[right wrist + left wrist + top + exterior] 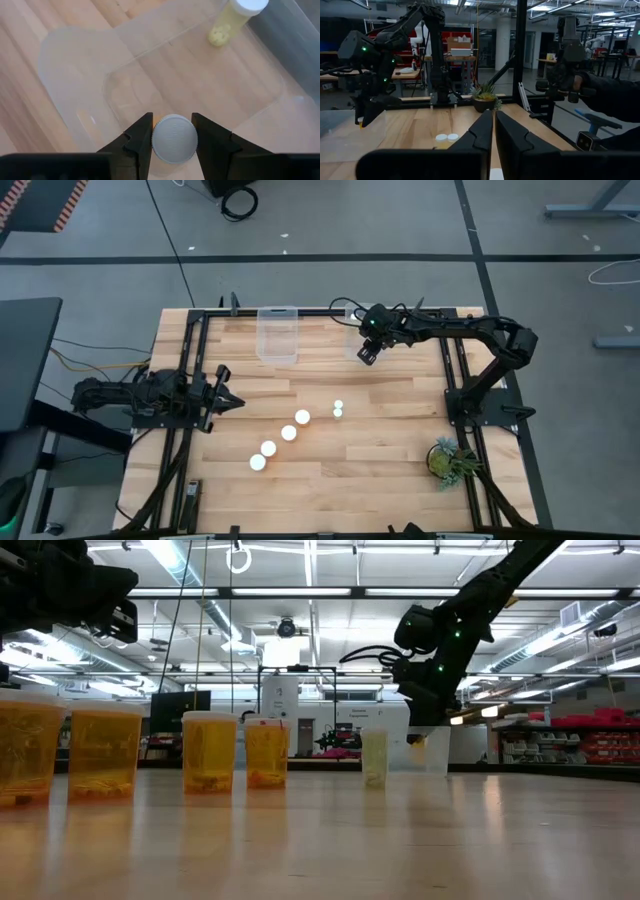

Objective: Pick and place medicine bottles into bin by pill shape (circle, oval)
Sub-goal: Put the top small orange pill bottle into the right transparent bin

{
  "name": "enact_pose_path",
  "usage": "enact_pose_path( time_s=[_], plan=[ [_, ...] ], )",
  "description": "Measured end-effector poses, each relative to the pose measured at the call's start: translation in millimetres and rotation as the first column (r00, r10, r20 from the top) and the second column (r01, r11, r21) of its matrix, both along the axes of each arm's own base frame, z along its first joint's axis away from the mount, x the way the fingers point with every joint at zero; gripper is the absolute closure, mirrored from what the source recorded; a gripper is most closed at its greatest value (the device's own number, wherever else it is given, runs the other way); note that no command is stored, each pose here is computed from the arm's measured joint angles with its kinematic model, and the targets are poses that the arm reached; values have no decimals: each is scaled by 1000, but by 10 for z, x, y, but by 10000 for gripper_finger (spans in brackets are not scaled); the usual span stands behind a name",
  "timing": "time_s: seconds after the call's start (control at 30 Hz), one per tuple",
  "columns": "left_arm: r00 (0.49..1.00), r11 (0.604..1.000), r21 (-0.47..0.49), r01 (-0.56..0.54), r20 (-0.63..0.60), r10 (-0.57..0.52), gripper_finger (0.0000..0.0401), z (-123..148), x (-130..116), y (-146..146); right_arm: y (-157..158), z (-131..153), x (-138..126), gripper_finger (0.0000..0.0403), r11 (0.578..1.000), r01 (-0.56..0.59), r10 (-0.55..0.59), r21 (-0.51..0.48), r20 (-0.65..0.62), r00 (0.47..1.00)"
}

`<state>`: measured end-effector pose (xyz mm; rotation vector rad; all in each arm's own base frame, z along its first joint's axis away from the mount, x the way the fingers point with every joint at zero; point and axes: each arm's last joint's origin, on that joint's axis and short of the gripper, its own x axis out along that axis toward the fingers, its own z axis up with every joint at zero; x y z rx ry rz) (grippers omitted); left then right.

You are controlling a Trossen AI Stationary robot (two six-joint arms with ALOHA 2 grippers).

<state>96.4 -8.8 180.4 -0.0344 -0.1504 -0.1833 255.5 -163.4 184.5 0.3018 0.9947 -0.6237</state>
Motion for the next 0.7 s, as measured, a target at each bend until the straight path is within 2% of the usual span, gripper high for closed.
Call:
enact_pose_path(
  time_s=[0.4,0.7],
  plan=[
    [1000,1000,0,0,0,0,374,0,0,0,11,-12,-18,261,1000,-9,9,9,-25,1000],
    [1000,1000,0,0,0,0,367,0,0,0,10,-12,-18,232,1000,-8,9,9,-25,1000]
  ],
)
